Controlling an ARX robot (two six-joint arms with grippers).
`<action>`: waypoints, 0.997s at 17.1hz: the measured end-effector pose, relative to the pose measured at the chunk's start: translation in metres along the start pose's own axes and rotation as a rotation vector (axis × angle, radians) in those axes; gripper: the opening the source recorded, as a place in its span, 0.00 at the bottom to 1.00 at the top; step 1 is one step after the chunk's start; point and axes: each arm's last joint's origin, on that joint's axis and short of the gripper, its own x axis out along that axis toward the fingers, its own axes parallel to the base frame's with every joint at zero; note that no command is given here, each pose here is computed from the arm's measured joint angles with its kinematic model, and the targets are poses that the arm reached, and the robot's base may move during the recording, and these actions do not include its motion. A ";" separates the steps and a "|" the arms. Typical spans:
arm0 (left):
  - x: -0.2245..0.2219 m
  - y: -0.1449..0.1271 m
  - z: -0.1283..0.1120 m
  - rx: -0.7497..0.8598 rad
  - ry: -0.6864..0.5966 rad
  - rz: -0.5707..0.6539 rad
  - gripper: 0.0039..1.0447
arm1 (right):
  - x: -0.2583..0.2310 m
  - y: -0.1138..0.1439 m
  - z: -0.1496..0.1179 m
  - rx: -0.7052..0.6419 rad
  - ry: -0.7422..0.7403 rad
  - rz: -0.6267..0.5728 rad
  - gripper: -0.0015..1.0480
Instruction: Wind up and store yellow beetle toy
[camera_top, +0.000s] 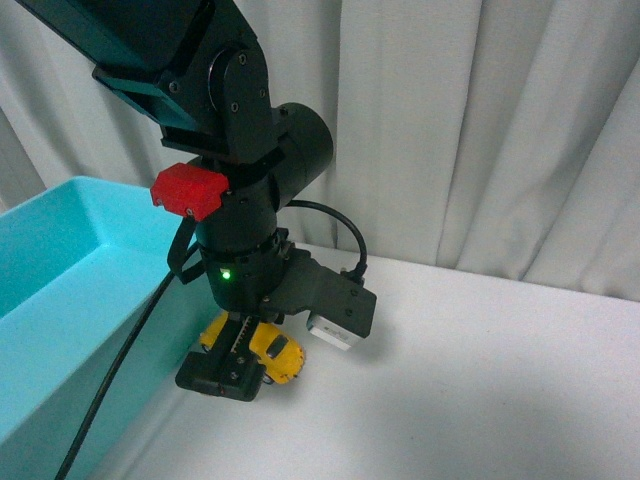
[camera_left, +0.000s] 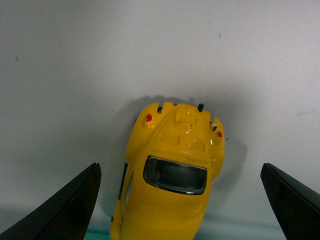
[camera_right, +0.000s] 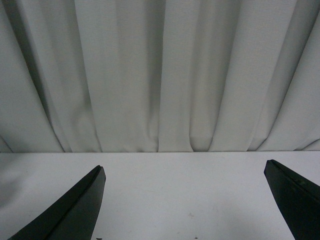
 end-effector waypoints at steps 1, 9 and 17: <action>0.004 0.000 0.000 -0.076 0.006 -0.003 0.94 | 0.000 0.000 0.000 0.000 0.000 0.000 0.94; 0.007 0.002 -0.001 -0.204 0.017 0.016 0.54 | 0.000 0.000 0.000 0.000 0.000 0.000 0.94; -0.024 -0.017 0.038 0.462 -0.184 -0.027 0.40 | 0.000 0.000 0.000 0.000 0.000 0.000 0.94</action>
